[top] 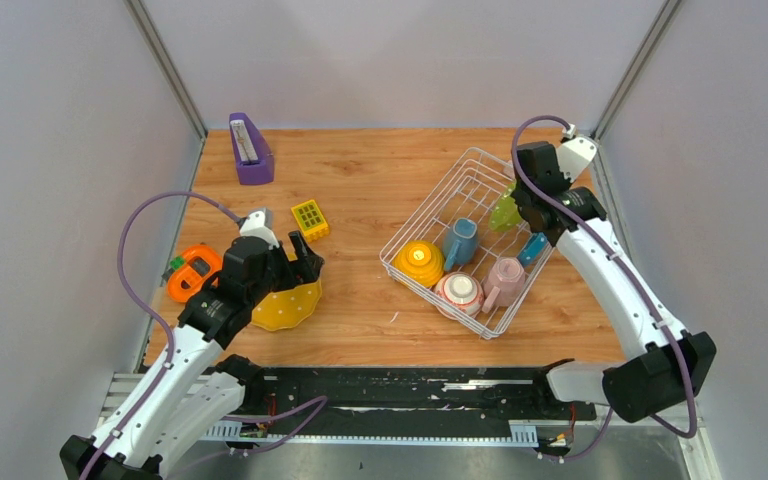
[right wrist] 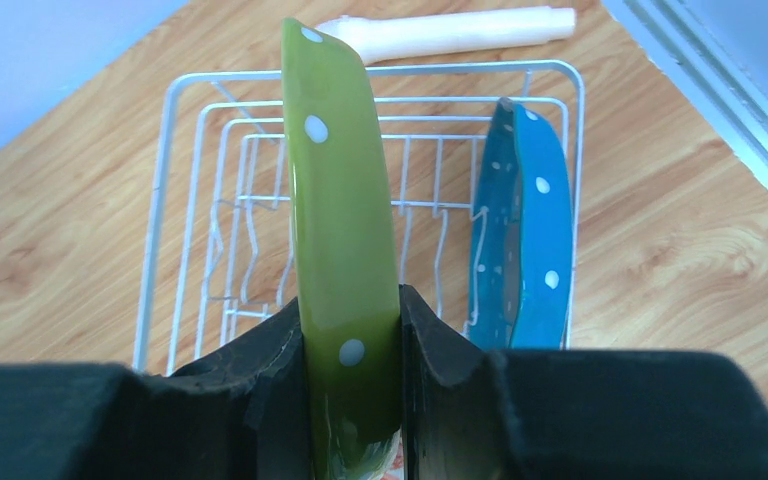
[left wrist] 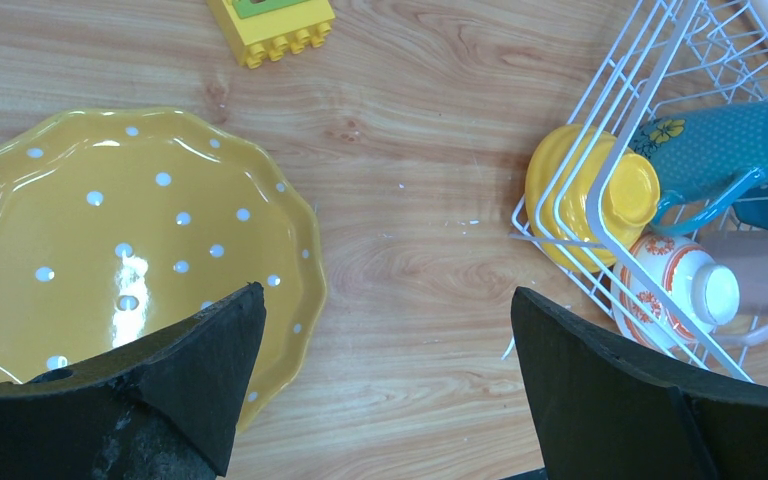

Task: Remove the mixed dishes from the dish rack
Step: Pick up the plate from the dish rack, then place the plate on the plate.

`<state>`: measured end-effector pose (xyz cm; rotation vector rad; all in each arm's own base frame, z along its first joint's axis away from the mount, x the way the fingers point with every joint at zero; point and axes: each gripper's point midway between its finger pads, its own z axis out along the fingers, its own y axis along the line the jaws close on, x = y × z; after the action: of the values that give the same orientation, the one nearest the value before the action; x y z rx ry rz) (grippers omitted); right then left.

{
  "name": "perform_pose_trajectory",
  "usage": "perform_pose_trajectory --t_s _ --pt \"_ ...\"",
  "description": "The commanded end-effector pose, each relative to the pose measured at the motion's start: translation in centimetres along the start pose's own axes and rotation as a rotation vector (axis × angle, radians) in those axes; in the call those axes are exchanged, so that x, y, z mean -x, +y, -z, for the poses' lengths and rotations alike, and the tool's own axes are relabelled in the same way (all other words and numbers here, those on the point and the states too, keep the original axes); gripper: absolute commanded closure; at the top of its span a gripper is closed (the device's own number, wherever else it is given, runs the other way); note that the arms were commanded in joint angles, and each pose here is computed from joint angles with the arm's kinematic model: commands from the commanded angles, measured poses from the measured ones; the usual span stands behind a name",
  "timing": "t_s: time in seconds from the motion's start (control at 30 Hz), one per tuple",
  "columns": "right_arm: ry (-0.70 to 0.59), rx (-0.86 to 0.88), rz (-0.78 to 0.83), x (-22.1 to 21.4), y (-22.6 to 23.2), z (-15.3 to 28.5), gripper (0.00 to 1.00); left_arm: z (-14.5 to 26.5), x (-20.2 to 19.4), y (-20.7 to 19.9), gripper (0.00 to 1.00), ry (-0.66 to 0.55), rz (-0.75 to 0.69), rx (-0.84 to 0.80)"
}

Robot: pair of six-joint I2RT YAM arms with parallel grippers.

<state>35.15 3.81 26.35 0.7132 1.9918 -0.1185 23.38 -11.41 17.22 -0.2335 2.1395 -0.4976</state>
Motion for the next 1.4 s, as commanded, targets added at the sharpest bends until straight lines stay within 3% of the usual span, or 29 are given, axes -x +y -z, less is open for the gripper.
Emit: perform_pose_trajectory --t_s 0.0,0.3,0.53,0.7,1.0,1.37 --pt "-0.185 0.268 -0.171 7.1 3.4 4.9 1.00 0.2 0.5 0.0 0.00 -0.022 0.007 0.002" --pt "-0.176 0.665 -0.214 7.5 6.0 11.8 1.00 0.5 0.6 -1.6 0.00 -0.015 0.020 -0.077" --pt "0.079 1.097 -0.135 2.0 10.5 17.0 1.00 1.3 0.6 -4.8 0.00 0.009 0.047 -0.245" --pt "0.223 1.274 -0.129 -1.3 11.9 18.6 1.00 2.8 0.9 -8.0 0.00 0.004 0.076 -0.437" --pt "0.329 1.414 -0.226 -4.2 11.8 19.6 1.00 5.2 1.4 -13.3 0.00 0.030 0.164 -0.776" --pt "0.495 1.428 -0.428 -7.3 10.6 19.9 1.00 5.4 1.2 -15.9 0.03 0.081 0.205 -0.964"
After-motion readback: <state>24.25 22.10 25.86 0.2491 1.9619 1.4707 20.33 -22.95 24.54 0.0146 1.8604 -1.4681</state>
